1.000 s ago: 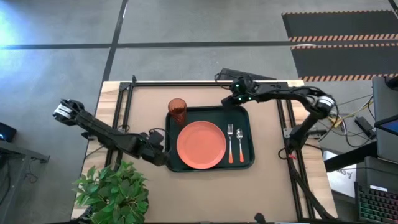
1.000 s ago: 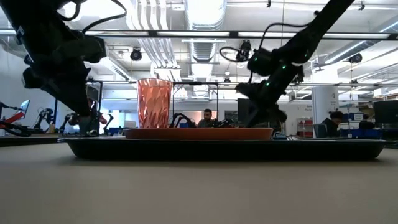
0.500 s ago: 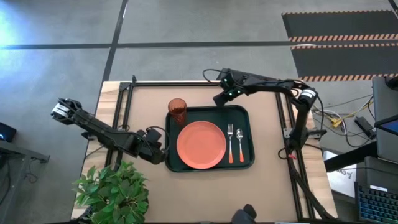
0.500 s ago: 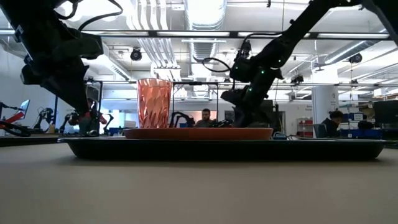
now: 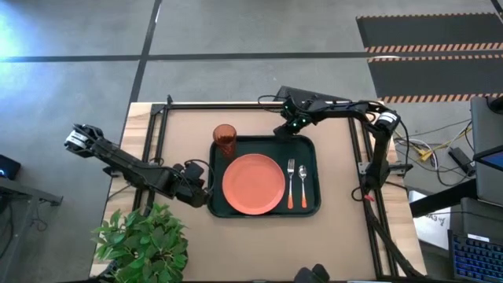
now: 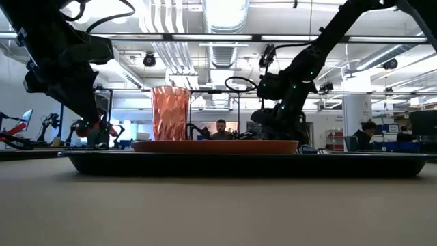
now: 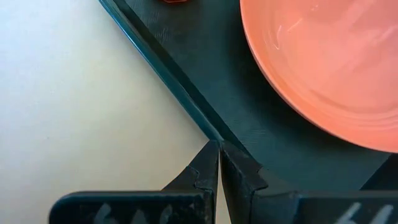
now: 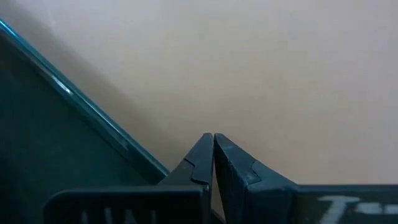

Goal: Pick and place plate/cup/fork/spoon on tray
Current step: Adjust the black table tray

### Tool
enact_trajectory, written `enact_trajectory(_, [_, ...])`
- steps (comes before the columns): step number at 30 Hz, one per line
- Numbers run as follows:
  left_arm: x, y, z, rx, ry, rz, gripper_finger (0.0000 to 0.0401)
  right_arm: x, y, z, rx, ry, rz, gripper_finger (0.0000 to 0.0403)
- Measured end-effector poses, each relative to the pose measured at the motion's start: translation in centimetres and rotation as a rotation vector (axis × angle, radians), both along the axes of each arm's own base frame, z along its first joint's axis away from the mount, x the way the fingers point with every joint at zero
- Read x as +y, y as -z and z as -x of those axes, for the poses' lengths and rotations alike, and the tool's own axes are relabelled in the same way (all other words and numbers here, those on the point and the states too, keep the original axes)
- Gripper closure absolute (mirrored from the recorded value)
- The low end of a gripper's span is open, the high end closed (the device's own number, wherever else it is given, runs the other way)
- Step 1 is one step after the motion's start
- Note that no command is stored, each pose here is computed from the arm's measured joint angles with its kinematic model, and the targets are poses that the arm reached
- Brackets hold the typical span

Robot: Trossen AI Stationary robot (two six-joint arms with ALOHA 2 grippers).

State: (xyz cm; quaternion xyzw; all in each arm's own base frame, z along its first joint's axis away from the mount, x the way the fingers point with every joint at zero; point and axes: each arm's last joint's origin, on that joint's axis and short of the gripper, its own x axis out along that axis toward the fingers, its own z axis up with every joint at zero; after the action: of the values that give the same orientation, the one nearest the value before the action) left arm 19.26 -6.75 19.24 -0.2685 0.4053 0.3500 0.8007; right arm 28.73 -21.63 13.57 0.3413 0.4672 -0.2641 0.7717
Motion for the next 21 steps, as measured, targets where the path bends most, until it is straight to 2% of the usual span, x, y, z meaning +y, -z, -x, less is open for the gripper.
enact_trajectory(14, [-0.2,0.1,-0.4,-0.032,-0.003,0.015,0.0401,0.9,-1.5,1.0,-0.021,0.006,0.021,0.0394])
enact_trajectory(21, [-1.0,2.8,-2.2,-0.062,0.006,0.055,0.0401,0.8,-1.5,1.0,-0.028,0.008,0.027,0.0394])
